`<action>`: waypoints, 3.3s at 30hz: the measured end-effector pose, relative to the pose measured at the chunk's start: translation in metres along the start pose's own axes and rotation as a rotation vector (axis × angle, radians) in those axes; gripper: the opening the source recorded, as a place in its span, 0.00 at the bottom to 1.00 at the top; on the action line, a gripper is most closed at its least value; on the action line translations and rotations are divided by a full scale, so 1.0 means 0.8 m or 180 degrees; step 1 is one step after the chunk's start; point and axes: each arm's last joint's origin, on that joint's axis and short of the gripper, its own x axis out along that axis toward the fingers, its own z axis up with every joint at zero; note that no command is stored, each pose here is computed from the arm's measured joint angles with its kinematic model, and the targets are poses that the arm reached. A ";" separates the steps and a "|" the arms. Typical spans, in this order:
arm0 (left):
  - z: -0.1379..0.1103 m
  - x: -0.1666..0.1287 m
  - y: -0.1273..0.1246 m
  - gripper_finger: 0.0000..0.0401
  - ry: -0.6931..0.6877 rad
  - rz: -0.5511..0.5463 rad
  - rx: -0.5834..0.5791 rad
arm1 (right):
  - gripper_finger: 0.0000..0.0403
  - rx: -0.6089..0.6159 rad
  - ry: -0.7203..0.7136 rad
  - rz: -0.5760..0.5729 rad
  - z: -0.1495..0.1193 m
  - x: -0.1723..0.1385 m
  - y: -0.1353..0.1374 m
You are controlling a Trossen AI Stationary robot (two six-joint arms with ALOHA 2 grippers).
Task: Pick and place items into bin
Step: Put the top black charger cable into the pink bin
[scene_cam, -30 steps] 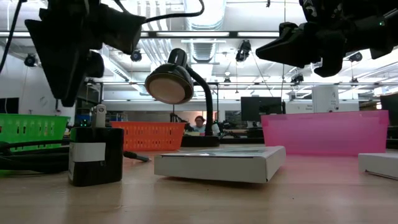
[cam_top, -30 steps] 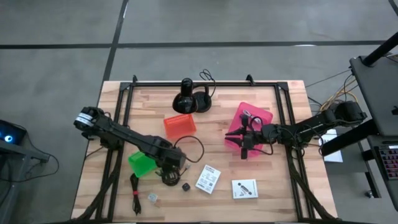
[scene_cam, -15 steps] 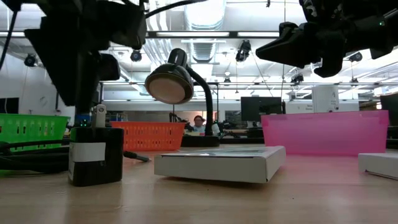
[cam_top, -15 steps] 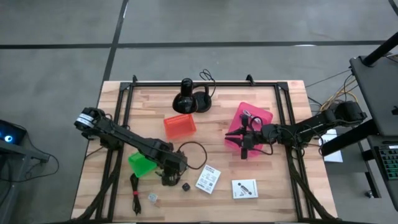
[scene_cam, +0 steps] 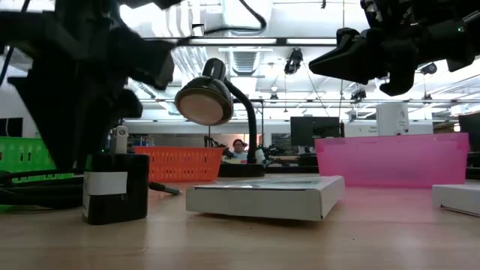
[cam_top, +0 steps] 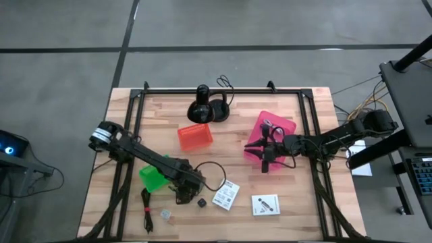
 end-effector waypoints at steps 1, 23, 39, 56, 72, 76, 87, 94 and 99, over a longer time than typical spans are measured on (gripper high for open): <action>0.000 0.003 0.000 0.35 0.0040 0.0008 -0.0001 | 0.14 0.0000 0.0000 -0.0001 0.000 0.000 0.000; 0.003 0.025 0.001 0.29 0.0171 0.0150 -0.0017 | 0.14 0.0003 0.0001 -0.0003 0.000 0.000 0.000; -0.004 0.024 0.004 0.03 0.0378 0.0152 0.0129 | 0.14 0.0003 0.0004 -0.0002 0.000 0.000 0.000; -0.006 -0.017 0.002 0.03 -0.0067 0.0179 0.0159 | 0.14 -0.0001 0.0018 0.0010 -0.001 0.000 0.000; -0.003 -0.094 0.000 0.03 -0.1714 0.1109 0.0029 | 0.14 0.0037 -0.0008 -0.0003 0.000 0.000 0.000; 0.005 -0.097 -0.002 0.03 -0.2117 0.1573 0.0093 | 0.14 0.0053 -0.0051 -0.0028 0.002 0.000 -0.001; 0.026 -0.096 -0.004 0.03 -0.2866 0.2669 -0.0173 | 0.14 0.0204 -0.0203 -0.0112 0.008 0.000 -0.005; 0.033 -0.101 -0.006 0.03 -0.3076 0.2894 -0.0193 | 0.15 0.0251 -0.0237 -0.0130 0.009 0.000 -0.006; 0.036 -0.103 -0.008 0.03 -0.3137 0.2909 -0.0172 | 0.23 0.0304 -0.0239 -0.0127 0.009 0.000 -0.006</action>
